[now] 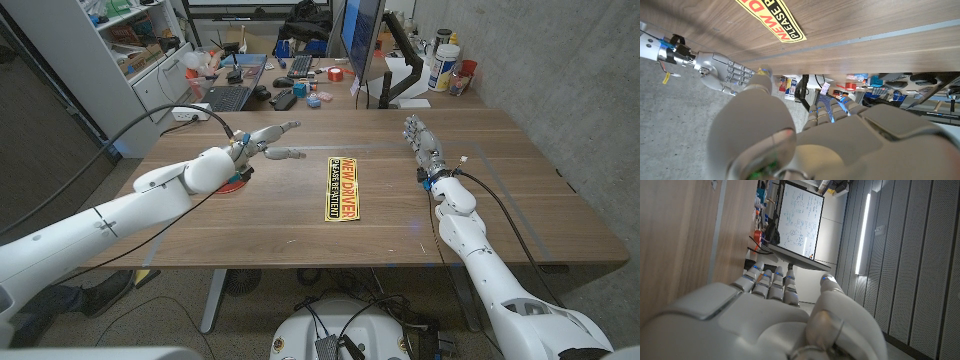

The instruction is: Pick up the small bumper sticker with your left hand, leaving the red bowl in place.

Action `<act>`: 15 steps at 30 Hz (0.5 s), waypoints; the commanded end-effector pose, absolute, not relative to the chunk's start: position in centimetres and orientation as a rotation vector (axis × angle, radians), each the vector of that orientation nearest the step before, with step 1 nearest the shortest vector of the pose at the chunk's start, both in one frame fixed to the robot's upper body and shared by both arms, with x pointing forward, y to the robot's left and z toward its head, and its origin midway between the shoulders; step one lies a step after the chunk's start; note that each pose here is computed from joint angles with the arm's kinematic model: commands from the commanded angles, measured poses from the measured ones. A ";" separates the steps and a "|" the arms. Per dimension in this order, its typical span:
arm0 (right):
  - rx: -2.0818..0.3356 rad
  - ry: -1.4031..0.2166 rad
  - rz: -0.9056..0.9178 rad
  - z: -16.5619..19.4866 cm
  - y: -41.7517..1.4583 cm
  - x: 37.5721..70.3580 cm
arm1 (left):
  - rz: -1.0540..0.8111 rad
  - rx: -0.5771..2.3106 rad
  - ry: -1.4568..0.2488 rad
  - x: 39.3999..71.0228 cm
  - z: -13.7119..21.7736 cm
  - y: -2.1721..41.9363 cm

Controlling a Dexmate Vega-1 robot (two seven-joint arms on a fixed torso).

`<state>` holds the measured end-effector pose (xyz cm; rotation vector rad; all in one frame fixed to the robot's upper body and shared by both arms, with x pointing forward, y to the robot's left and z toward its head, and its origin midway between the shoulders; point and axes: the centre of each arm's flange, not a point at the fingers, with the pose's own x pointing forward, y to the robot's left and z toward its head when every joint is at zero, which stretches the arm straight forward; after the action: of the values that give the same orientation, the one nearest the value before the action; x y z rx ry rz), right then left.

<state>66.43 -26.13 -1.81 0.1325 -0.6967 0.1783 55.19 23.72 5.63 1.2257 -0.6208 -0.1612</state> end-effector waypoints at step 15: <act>0.150 -0.728 0.175 -1.1 -25.9 66.2 | -0.148 1.448 -0.597 56.1 7.4 21.2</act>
<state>66.30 -25.92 -1.32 0.1402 -0.7155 0.1796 55.51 22.26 6.73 1.3570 -0.6006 -0.1556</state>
